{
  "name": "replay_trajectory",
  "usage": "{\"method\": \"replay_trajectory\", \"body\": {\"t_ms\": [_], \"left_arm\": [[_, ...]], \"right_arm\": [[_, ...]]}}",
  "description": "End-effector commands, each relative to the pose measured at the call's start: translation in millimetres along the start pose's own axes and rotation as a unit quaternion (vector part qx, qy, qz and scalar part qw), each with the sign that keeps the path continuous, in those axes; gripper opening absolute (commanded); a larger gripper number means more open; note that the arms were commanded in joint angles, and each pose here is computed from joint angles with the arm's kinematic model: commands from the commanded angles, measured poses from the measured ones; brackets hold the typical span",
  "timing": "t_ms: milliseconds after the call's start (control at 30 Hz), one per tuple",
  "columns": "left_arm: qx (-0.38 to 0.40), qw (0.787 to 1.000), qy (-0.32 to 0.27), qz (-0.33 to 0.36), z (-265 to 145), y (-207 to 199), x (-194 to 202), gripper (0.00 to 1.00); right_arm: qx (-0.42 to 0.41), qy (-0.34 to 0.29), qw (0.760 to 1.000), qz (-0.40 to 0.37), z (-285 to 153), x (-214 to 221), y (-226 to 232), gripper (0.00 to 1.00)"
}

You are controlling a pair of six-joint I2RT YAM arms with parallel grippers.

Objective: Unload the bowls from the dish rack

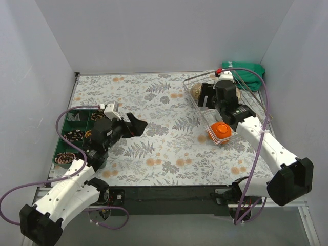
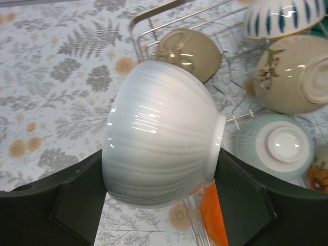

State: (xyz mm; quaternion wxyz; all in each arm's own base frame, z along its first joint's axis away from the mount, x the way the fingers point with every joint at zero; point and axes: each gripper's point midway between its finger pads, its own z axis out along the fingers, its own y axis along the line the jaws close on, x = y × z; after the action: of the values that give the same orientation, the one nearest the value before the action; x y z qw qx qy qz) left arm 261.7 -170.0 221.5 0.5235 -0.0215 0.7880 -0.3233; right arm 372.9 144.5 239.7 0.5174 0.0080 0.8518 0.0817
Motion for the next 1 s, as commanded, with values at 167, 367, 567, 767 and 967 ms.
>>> {"method": "replay_trajectory", "body": {"t_ms": [167, 367, 567, 767, 967], "left_arm": [[0.09, 0.991, 0.023, -0.094, 32.0, -46.0, -7.6, 0.98], [0.103, 0.983, 0.029, -0.146, 53.4, -54.8, -7.4, 0.98], [0.089, 0.975, 0.033, -0.2, 75.7, -51.3, 1.6, 0.98], [0.088, 0.97, 0.062, -0.216, 99.6, -58.9, 24.1, 0.93], [0.091, 0.969, 0.075, -0.216, 109.3, -68.5, 38.6, 0.77]], "right_arm": [[-0.293, -0.066, 0.95, 0.088, -46.9, -13.4, 92.8, 0.01], [-0.401, -0.076, 0.899, 0.156, -71.9, -8.1, 120.2, 0.01], [-0.467, -0.073, 0.859, 0.199, -86.8, 7.0, 132.4, 0.01], [-0.5, -0.063, 0.836, 0.218, -95.7, 15.8, 138.3, 0.01], [-0.511, -0.048, 0.828, 0.224, -93.5, 25.5, 141.6, 0.01]]}}
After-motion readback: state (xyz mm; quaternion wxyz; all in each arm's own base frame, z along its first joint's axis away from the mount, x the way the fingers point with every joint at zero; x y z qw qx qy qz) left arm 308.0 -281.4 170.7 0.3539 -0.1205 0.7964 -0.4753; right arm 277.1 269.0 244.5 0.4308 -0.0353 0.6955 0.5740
